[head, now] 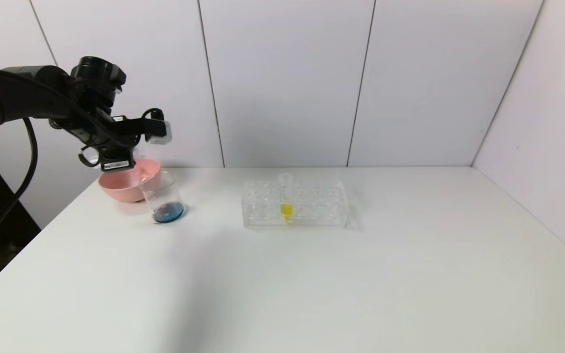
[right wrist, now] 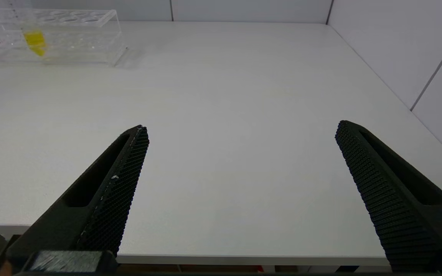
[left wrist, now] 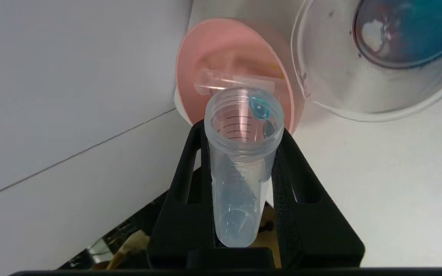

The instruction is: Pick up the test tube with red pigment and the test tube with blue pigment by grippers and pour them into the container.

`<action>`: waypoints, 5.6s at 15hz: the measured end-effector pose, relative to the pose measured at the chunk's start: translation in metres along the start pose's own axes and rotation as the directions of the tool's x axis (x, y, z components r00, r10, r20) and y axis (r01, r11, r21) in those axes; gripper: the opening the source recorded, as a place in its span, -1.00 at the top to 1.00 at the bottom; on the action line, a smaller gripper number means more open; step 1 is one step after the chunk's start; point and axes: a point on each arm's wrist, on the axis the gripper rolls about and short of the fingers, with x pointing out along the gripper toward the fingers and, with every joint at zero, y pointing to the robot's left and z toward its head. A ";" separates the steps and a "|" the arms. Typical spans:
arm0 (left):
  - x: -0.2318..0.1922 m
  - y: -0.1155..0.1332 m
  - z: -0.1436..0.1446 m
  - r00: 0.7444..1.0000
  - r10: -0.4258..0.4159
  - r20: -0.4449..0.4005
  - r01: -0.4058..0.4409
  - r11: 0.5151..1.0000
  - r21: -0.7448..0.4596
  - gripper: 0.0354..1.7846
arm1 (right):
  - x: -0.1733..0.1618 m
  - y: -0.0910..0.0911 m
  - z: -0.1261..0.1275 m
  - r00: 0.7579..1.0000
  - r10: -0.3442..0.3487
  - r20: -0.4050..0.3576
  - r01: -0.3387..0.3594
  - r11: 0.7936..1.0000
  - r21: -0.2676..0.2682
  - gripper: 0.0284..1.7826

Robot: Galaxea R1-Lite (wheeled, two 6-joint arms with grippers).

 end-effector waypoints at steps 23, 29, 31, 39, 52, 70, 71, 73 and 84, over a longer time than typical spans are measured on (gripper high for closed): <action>-0.013 0.049 -0.004 0.878 0.476 0.049 -0.106 0.293 -0.950 0.53 | 0.000 0.000 0.000 1.000 0.000 0.000 0.000 1.000 0.000 -0.99; 0.014 0.041 -0.015 0.901 0.434 0.014 -0.109 0.257 -0.960 0.53 | 0.000 0.000 0.000 1.000 0.000 0.000 0.000 1.000 0.000 -0.99; 0.029 0.037 -0.017 0.899 0.437 0.013 -0.108 0.249 -0.962 0.53 | 0.000 0.000 0.000 1.000 0.000 0.000 0.000 1.000 0.000 -0.99; 0.091 0.010 -0.026 0.904 0.427 0.007 -0.110 0.247 -0.963 0.53 | 0.000 0.000 0.000 1.000 0.000 0.000 0.000 1.000 0.000 -0.99; 0.099 0.000 -0.027 0.918 0.398 0.002 -0.108 0.256 -0.961 -0.48 | 0.000 0.000 0.000 1.000 0.000 0.000 0.000 1.000 0.000 -0.99; -0.197 -0.024 -0.046 0.653 0.658 0.375 0.036 0.468 -0.883 -0.98 | 0.000 0.000 0.000 1.000 0.000 0.000 0.000 1.000 0.000 -0.99; -0.219 -0.036 -0.051 0.627 0.662 0.410 0.050 0.490 -0.870 -0.98 | 0.000 0.000 0.000 1.000 0.000 0.000 0.000 1.000 0.000 -0.99; -0.259 -0.069 -0.066 0.588 0.670 0.453 0.063 0.521 -0.851 -0.98 | 0.000 0.000 0.000 1.000 0.000 0.000 0.000 1.000 0.000 -0.99; -0.311 -0.291 -0.142 0.438 0.703 0.560 -0.129 0.666 -0.735 -0.98 | 0.000 0.000 0.000 1.000 0.000 0.000 0.000 1.000 0.000 -0.99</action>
